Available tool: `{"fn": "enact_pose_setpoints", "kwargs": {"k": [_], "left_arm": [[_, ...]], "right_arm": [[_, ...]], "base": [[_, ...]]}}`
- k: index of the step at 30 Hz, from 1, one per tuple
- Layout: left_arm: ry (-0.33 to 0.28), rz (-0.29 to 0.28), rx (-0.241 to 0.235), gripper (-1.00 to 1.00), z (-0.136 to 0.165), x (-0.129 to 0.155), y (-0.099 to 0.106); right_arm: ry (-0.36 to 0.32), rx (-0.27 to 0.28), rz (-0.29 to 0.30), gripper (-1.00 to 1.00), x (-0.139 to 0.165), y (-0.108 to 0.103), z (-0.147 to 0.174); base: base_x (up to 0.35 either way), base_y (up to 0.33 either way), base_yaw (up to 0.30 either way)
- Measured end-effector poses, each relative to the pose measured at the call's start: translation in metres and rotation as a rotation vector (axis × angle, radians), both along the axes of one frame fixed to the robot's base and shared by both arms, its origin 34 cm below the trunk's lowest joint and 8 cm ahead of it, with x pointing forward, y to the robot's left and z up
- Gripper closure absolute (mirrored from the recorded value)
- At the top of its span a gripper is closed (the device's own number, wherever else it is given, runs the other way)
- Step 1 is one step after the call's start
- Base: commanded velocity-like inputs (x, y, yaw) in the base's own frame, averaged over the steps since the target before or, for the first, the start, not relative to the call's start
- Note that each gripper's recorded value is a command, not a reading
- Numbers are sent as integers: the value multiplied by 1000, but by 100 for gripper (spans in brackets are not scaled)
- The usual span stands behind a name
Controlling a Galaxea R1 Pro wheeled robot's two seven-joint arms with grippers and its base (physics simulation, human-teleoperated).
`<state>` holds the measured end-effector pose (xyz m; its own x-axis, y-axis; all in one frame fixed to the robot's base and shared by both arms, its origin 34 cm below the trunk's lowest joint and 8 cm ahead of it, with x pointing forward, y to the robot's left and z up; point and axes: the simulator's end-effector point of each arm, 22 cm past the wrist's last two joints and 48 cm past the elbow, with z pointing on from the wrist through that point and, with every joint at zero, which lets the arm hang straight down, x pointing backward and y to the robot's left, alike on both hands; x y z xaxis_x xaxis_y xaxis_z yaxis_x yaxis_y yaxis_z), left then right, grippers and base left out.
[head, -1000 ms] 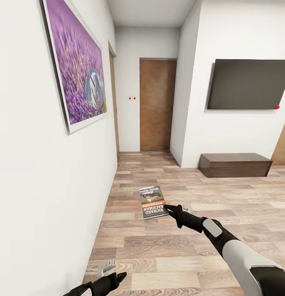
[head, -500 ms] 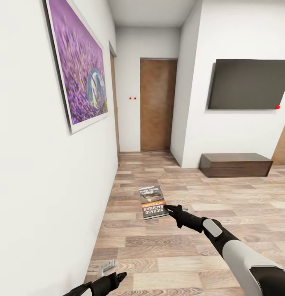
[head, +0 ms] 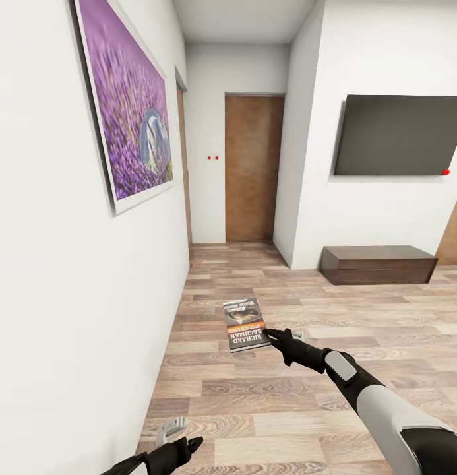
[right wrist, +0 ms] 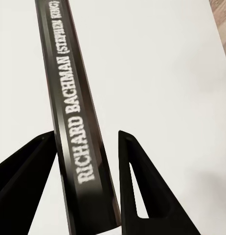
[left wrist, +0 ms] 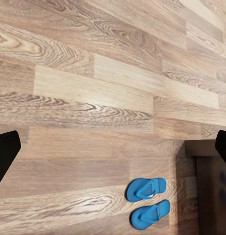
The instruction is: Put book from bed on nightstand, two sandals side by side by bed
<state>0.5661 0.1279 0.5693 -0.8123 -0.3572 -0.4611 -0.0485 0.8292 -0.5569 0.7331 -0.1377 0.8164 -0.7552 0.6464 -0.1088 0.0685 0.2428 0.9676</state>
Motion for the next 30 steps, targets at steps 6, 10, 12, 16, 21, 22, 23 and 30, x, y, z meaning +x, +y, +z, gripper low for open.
{"fn": "enact_pose_setpoints", "kwargs": {"k": [6,10,12,16,21,22,23,30], "left_arm": [[0,0,0,-100,0,0,0],[-1,0,0,-100,0,0,0],[-1,0,0,-100,0,0,0],[-1,0,0,-100,0,0,0],[-1,0,0,-100,0,0,0],[-1,0,0,-100,0,0,0],[-1,0,0,-100,0,0,0],[-1,0,0,-100,0,0,0]], "right_arm": [[0,1,0,100,0,0,0],[0,0,0,100,0,0,0],[0,0,0,100,0,0,0],[0,0,0,100,0,0,0],[-1,0,0,100,0,0,0],[-1,0,0,100,0,0,0],[-1,0,0,100,0,0,0],[0,0,0,100,0,0,0]], "base": [[0,0,0],[0,0,0],[2,0,0],[43,20,0],[76,56,0],[89,71,0],[91,73,0],[94,77,0]]}}
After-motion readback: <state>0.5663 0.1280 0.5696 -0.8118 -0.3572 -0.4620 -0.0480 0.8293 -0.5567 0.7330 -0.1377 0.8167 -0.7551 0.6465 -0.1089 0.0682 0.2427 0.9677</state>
